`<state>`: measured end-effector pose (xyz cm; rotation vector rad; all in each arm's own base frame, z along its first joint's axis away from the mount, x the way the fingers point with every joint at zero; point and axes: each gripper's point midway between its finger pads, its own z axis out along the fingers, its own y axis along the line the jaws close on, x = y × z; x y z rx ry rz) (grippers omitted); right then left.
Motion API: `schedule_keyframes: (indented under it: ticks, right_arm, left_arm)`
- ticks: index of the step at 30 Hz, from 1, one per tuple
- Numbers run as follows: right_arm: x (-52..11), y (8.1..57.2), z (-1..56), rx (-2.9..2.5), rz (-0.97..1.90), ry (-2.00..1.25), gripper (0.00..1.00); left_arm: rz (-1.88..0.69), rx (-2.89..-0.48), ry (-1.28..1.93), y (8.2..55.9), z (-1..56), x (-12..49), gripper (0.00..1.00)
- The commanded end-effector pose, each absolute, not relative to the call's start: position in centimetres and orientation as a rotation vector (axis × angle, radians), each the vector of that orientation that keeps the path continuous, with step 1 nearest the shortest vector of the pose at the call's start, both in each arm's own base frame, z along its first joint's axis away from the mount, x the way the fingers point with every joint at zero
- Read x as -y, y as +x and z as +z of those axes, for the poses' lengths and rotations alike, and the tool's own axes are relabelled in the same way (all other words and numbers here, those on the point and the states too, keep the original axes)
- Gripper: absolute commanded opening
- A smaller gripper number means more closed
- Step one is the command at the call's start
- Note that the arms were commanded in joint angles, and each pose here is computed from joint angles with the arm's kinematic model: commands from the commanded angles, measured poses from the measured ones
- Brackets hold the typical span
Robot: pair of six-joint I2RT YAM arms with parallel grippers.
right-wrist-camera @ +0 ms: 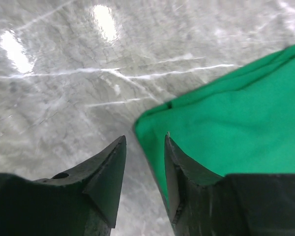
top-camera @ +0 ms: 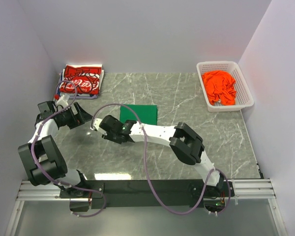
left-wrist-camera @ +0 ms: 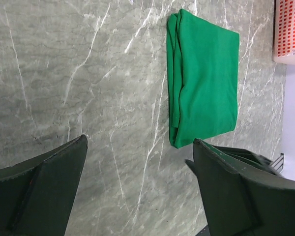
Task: Fold and stack the t-shirts
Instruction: Neatly place the folded tshirt to the corner
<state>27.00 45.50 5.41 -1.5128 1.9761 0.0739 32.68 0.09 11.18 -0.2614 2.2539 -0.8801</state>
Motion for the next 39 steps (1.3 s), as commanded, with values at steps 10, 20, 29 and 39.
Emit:
schedule_keyframes:
  ticks: [10,20,29,39]
  right_arm:
    - [-44.5,27.5,6.1,-1.981,0.12,-1.552,0.44]
    - [-43.6,27.4,2.1,-2.037,0.176,-1.603,0.4]
    - [-43.1,28.5,2.7,-2.057,0.273,-1.555,0.0]
    - [-43.8,30.1,9.0,-2.014,0.446,-1.394,0.0]
  left_arm:
    - [-0.907,-2.197,-0.211,33.5,12.3,0.2,0.94]
    - [-0.965,-2.213,-0.305,33.1,11.1,0.6,0.93]
    - [-1.107,-2.225,-0.406,32.6,8.9,3.8,0.84]
    - [-1.242,-2.18,-0.511,34.4,7.8,8.1,0.92]
